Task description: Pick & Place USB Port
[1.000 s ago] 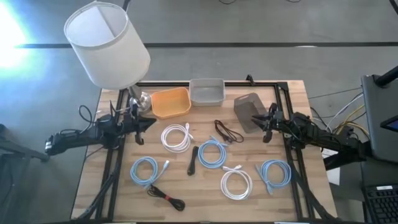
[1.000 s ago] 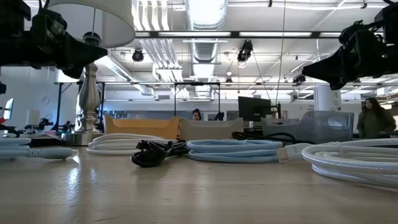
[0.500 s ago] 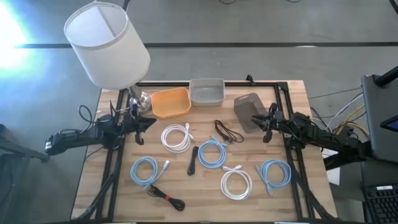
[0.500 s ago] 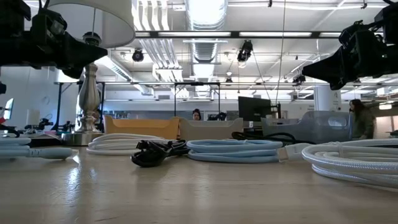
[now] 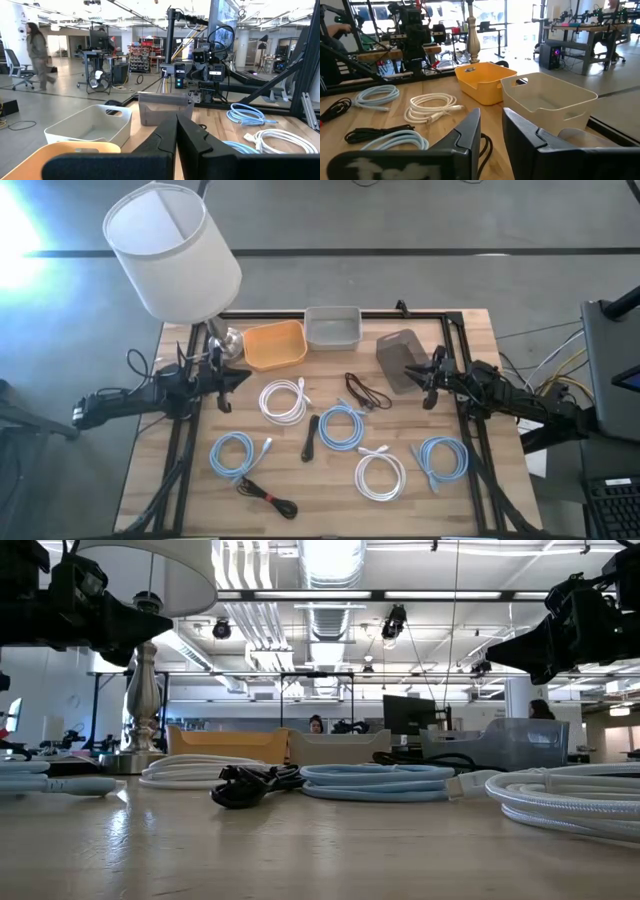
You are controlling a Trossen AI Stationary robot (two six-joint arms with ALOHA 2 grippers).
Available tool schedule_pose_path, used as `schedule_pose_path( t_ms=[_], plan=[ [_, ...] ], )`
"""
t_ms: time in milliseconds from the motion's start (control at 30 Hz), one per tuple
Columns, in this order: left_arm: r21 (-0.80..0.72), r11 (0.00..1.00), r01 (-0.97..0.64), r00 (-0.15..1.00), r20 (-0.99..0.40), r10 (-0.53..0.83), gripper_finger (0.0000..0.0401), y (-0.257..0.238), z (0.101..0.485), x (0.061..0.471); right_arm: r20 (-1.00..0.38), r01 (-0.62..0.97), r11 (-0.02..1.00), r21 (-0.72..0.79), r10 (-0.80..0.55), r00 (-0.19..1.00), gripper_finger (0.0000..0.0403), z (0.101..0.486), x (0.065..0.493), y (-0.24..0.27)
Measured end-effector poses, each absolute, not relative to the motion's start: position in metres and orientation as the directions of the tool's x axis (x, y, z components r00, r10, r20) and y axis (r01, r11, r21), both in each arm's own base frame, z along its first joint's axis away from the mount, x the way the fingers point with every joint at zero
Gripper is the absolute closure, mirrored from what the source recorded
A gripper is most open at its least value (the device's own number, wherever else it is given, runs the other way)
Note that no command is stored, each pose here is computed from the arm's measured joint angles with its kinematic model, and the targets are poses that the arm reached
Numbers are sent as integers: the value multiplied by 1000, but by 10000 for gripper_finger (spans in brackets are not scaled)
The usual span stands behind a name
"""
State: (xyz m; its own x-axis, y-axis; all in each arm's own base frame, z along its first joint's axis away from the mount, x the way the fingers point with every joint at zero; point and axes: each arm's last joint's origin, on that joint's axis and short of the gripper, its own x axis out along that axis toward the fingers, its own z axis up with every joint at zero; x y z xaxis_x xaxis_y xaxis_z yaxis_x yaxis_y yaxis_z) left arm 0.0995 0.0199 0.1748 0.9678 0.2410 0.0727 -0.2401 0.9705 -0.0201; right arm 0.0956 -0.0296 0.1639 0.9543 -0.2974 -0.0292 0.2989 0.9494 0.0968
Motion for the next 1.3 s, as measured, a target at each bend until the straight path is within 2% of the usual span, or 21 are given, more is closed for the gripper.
schedule_pose_path(
  t_ms=[333, 800, 1300],
  plan=[
    [-20, 971, -240, 968, 73, 241, 387, 20, 175, 100, -30, 299, 949, 96, -297, 954, 316, 164, 96, -30],
    [-20, 971, -240, 968, 73, 241, 387, 20, 175, 100, -29, 299, 949, 97, -297, 954, 335, 164, 96, -30],
    [-20, 971, -240, 968, 73, 241, 387, 20, 175, 100, -30, 299, 950, 96, -297, 954, 317, 164, 96, -30]
  ],
)
